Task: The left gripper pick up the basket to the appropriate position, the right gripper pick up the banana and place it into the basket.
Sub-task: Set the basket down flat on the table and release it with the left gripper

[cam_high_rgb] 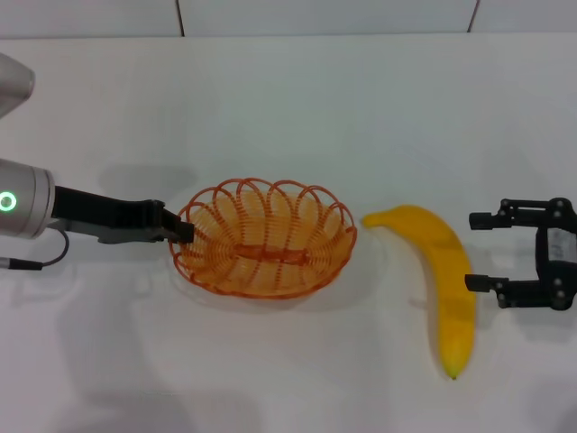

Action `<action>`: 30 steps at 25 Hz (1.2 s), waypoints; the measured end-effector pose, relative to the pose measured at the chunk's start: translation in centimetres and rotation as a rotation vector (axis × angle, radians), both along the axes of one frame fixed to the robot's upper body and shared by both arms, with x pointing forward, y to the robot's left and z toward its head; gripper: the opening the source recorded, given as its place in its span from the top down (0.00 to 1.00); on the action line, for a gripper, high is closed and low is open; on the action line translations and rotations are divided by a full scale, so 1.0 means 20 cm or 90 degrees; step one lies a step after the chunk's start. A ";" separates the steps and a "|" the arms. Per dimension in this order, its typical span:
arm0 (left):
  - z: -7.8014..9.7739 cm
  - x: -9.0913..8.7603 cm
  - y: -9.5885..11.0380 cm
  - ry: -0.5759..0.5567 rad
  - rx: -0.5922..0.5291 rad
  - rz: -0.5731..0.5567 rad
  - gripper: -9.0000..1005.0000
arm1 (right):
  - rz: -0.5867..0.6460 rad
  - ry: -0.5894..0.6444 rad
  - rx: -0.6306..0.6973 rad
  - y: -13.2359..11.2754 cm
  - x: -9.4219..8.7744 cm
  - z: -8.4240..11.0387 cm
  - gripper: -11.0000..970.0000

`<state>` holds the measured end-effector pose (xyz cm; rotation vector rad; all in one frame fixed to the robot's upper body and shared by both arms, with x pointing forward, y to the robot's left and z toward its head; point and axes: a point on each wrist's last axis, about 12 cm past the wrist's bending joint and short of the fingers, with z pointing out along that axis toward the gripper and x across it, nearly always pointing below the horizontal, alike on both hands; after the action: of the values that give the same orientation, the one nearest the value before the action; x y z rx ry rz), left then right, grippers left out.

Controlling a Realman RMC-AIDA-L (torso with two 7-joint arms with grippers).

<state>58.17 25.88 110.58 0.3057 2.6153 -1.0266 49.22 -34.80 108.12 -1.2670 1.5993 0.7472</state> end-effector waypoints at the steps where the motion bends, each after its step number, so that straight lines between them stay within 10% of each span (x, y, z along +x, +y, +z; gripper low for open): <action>1: 0.00 0.00 0.00 0.003 -0.002 -0.001 0.94 | -0.002 0.000 0.001 0.00 0.00 0.00 0.32; 30: 0.04 -0.02 0.08 0.002 -0.023 0.010 0.93 | -0.008 0.002 0.001 -0.02 -0.01 0.00 0.33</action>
<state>57.75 27.46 111.38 0.2737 2.5948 -1.0691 48.94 -35.14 108.04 -1.2549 1.6081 0.7433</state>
